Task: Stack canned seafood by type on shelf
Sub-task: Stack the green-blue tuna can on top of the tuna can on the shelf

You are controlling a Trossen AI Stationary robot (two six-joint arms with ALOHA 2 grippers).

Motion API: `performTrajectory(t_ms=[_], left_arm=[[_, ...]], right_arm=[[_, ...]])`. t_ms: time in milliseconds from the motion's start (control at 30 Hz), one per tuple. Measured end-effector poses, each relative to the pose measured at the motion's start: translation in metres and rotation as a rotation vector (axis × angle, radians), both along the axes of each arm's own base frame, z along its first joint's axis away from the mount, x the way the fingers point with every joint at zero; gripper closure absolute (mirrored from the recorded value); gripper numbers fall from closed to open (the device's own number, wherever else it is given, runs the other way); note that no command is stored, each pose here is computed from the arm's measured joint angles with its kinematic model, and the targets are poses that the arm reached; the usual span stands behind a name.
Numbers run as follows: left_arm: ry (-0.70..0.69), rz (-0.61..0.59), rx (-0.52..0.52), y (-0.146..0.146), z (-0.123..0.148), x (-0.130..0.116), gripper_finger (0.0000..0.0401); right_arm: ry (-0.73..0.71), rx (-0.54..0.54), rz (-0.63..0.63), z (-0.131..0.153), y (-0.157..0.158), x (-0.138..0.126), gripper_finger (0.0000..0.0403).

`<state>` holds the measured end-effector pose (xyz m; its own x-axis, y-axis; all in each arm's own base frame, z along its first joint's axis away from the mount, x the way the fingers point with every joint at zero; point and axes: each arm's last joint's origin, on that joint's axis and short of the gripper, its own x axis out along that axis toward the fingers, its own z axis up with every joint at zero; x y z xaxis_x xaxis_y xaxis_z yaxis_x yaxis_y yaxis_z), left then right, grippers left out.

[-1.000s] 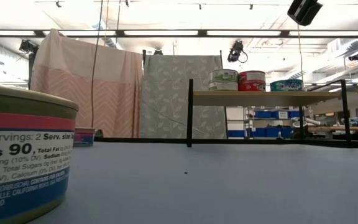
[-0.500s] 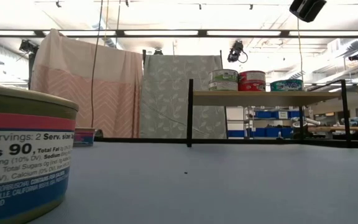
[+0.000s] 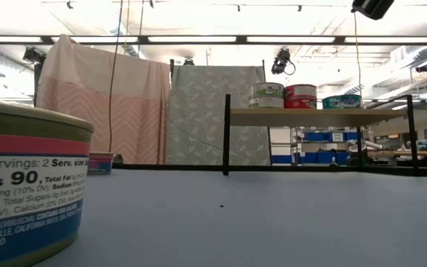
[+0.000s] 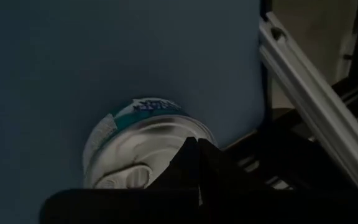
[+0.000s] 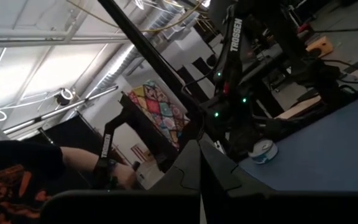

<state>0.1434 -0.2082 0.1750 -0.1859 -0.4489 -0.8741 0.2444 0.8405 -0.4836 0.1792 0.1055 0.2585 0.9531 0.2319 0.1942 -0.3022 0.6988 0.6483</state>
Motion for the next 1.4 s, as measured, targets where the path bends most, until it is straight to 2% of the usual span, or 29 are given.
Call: performTrajectory(t_ms=[567,1067,1233,1400], left_arm=[[-0.171,-0.019,0.067,0.004,-0.005,0.014,0.0401],[-0.206,-0.021,-0.022,0.026,-0.023,0.030,0.0401],[-0.246,0.019,0.076,0.041,-0.032,0.036,0.0401],[-0.235,0.067,0.070,0.053,-0.035,0.043,0.0401]], right_arm=[[-0.027,0.025,-0.022,0.003,0.002,-0.002,0.0398],[-0.027,0.026,-0.022,0.004,0.002,-0.002,0.0398],[-0.027,0.026,-0.022,0.003,0.002,-0.002,0.0398],[-0.028,0.027,-0.022,0.004,0.002,-0.003,0.0398]])
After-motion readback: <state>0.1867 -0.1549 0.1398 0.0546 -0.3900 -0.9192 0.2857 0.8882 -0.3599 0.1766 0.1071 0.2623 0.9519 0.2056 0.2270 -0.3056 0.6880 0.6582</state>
